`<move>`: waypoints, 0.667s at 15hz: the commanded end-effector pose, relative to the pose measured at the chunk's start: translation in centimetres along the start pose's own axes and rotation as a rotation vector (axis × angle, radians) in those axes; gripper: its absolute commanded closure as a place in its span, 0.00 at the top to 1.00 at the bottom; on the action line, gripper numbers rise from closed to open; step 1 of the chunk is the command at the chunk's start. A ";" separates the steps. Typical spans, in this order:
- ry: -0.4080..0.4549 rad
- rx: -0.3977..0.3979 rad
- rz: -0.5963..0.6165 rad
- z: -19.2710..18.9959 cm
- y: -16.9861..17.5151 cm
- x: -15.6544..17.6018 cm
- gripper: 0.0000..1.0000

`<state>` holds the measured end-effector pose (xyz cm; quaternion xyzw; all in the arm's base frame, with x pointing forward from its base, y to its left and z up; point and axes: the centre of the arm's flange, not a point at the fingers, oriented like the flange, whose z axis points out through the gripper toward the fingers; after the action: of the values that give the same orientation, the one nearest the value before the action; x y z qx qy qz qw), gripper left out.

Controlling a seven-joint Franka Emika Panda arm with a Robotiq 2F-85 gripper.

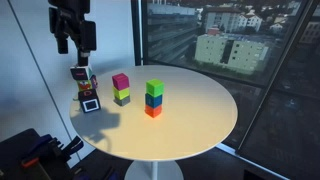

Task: Put the pink block on top of the green block

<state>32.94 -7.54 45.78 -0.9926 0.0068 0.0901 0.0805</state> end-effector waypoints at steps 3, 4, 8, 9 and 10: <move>0.000 0.000 0.000 0.0 0.0 0.0 1.00; 0.000 0.000 0.000 0.0 0.0 0.0 1.00; 0.000 0.000 0.000 0.0 0.0 0.0 1.00; 0.007 -0.005 0.003 -0.1 -0.2 0.2 1.00; 0.019 -0.009 0.008 -0.2 -0.4 0.4 1.00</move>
<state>32.96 -7.51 45.78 -0.9927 0.0065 0.0900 0.0801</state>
